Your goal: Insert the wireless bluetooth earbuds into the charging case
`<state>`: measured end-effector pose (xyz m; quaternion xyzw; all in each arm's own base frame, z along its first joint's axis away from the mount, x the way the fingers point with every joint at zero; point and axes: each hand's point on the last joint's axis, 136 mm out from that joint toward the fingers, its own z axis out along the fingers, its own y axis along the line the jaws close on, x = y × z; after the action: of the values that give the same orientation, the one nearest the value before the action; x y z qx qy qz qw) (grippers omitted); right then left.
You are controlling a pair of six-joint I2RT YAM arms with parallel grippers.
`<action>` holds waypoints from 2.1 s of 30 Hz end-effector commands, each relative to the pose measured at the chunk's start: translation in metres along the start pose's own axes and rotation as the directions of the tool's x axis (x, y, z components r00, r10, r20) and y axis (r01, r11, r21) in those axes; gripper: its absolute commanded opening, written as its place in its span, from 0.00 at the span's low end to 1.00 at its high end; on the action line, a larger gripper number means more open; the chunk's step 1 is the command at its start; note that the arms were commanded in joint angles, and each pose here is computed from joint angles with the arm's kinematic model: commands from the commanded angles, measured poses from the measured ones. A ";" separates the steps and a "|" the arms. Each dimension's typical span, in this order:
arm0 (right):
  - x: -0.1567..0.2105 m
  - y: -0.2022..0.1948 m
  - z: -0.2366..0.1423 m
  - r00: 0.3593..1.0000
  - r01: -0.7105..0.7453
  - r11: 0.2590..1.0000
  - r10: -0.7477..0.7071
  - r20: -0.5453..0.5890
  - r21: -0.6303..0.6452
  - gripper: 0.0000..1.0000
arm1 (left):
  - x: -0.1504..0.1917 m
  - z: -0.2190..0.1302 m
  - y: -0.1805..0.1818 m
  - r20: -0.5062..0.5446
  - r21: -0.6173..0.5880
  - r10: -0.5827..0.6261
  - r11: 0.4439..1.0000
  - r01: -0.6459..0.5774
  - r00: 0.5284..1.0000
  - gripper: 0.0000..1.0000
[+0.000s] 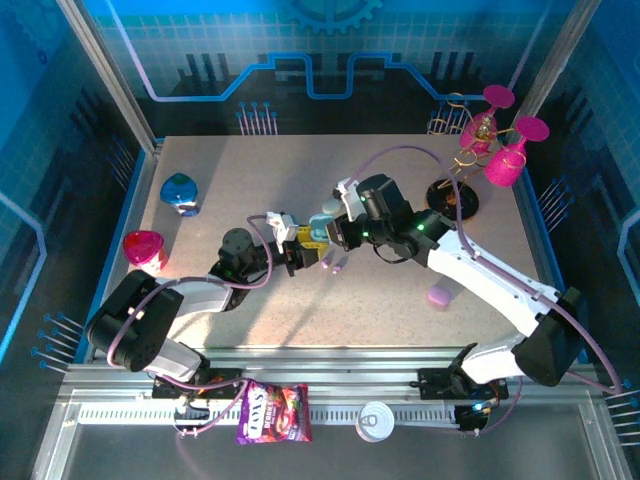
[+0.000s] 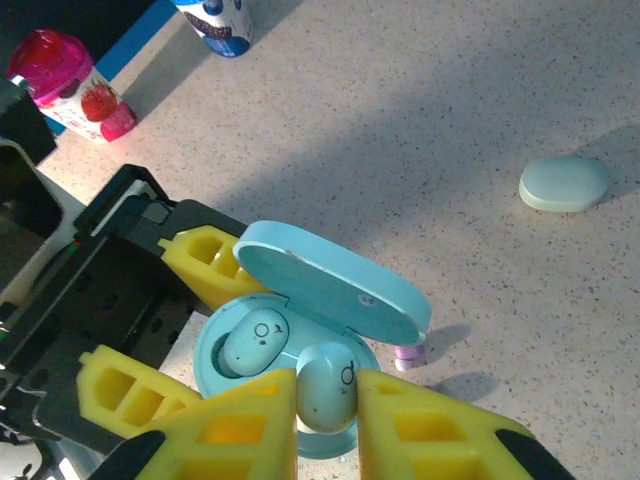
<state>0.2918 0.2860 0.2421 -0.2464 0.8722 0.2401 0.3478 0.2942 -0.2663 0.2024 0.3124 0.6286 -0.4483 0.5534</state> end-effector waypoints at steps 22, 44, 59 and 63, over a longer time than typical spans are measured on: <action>0.013 0.003 0.010 0.998 0.021 1.000 -0.022 -0.051 -0.023 0.19 | -0.028 0.000 -0.009 0.060 0.037 0.026 0.999 -0.028 0.998 0.32; -0.013 0.019 -0.022 0.997 0.045 0.996 -0.040 0.063 -0.073 0.47 | -0.034 -0.001 -0.018 0.104 0.086 0.052 0.994 -0.061 0.993 0.32; -0.046 -0.021 -0.026 0.967 -0.239 0.965 0.247 0.064 -0.107 0.75 | -0.030 -0.008 -0.043 0.104 0.185 0.124 0.972 -0.142 0.987 0.32; -0.036 -0.023 -0.012 0.971 -0.241 0.966 0.240 -0.022 -0.092 0.74 | -0.032 -0.009 -0.043 0.111 0.177 0.127 0.973 -0.145 0.986 0.32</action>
<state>0.3332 0.2699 0.2791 -0.1482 0.8727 0.3162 0.3414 0.2702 -0.2730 0.2273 0.3612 0.5682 -0.4831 0.5597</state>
